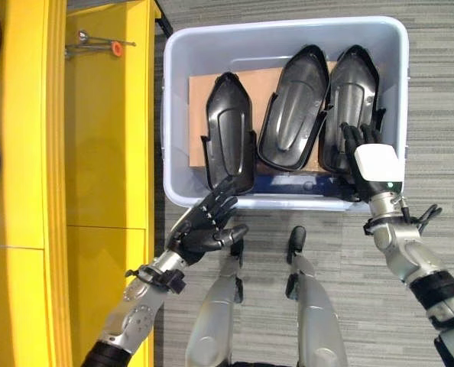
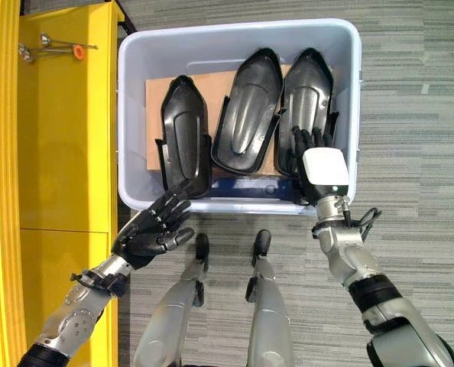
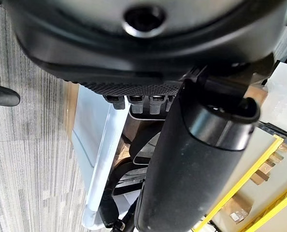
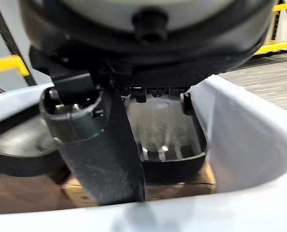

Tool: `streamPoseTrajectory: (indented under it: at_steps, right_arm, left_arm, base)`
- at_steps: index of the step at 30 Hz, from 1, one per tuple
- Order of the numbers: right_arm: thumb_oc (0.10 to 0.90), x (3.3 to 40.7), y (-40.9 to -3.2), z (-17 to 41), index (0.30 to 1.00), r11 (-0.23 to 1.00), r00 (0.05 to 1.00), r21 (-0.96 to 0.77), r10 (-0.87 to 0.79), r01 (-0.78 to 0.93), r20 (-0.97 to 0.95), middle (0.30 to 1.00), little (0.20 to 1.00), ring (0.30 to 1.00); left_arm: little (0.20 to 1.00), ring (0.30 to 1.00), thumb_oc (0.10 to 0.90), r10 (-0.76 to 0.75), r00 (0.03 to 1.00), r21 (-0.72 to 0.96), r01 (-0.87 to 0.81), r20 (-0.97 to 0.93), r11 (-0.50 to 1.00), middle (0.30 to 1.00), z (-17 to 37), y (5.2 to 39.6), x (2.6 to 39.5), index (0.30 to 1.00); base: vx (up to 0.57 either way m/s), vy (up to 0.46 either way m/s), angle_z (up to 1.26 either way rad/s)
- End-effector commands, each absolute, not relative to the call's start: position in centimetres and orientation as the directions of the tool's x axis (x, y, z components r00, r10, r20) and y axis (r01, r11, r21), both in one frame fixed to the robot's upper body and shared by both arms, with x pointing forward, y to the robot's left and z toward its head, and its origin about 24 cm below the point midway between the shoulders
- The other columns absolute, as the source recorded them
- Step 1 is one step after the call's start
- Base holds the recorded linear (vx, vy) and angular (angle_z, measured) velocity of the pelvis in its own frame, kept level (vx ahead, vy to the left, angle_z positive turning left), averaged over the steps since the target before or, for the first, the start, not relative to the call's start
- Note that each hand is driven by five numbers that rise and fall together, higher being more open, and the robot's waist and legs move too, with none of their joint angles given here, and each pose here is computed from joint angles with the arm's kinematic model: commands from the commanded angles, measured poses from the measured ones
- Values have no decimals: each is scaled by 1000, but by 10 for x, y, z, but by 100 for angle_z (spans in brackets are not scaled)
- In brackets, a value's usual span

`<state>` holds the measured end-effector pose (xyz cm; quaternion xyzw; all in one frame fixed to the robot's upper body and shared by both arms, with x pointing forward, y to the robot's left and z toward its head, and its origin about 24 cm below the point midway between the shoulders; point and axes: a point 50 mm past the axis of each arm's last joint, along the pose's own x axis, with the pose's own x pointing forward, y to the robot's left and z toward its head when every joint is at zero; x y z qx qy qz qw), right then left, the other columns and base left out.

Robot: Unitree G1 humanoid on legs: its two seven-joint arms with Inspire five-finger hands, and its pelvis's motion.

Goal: Move parts from the plastic box to the shelf.

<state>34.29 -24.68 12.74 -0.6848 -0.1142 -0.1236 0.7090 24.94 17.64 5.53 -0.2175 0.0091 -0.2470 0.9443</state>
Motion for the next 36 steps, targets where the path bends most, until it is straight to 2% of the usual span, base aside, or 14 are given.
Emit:
streamPoseTrajectory:
  at_steps: [1,10,13,16,23,24,25,26,30,36]
  right_arm:
    - [900,346,-253,138,1000,1,932,-933,-32,361,361,1000,1000,1000]
    - [900,353,-260,135,1000,-6,930,-932,-69,362,361,1000,1000,1000]
    - [900,359,-250,141,1000,12,927,-929,-57,371,370,1000,1000,1000]
    - [900,359,-248,142,1000,-20,925,-927,-53,375,375,1000,1000,1000]
    - [900,358,-261,112,1000,-100,964,-974,-159,201,215,1000,1000,1000]
    - [747,358,-263,105,786,-95,966,-983,-191,156,172,786,786,786]
    - [651,359,-264,103,651,-93,966,-985,-200,145,161,651,651,651]
    - [400,359,-268,92,300,-58,965,-996,-250,69,81,300,300,300]
    - [400,346,-291,55,300,4,898,-997,-435,-81,-75,300,300,300]
    - [400,338,-308,52,300,14,840,-997,-538,-80,-75,300,300,300]
  left_arm:
    - [1000,1000,900,-518,820,-320,573,246,755,1000,85,173,249,1000]
    - [1000,1000,900,-538,806,-316,591,246,742,1000,86,169,251,1000]
    - [1000,1000,900,-552,800,-316,599,234,736,1000,87,165,252,1000]
    - [1000,1000,900,-551,799,-323,601,240,731,1000,87,165,251,1000]
    - [1000,1000,900,-571,788,-328,616,231,717,1000,82,163,252,1000]
    - [1000,1000,900,-573,787,-326,617,229,716,1000,81,162,252,1000]
    - [1000,1000,900,-575,785,-324,619,231,715,1000,81,162,253,1000]
    - [1000,1000,900,-584,779,-323,626,228,710,1000,81,160,254,1000]
    - [1000,1000,900,-607,763,-318,645,222,695,1000,76,151,258,1000]
    - [1000,1000,900,-619,752,-326,658,227,679,1000,77,141,257,1000]
  base:
    - [0,0,0]
    - [1,-1,1]
    - [21,-9,0]
    - [23,1,0]
    - [12,3,0]
    - [0,0,0]
    - [-3,-33,1]
    - [-8,-42,3]
    - [-3,-19,7]
    - [-2,3,2]
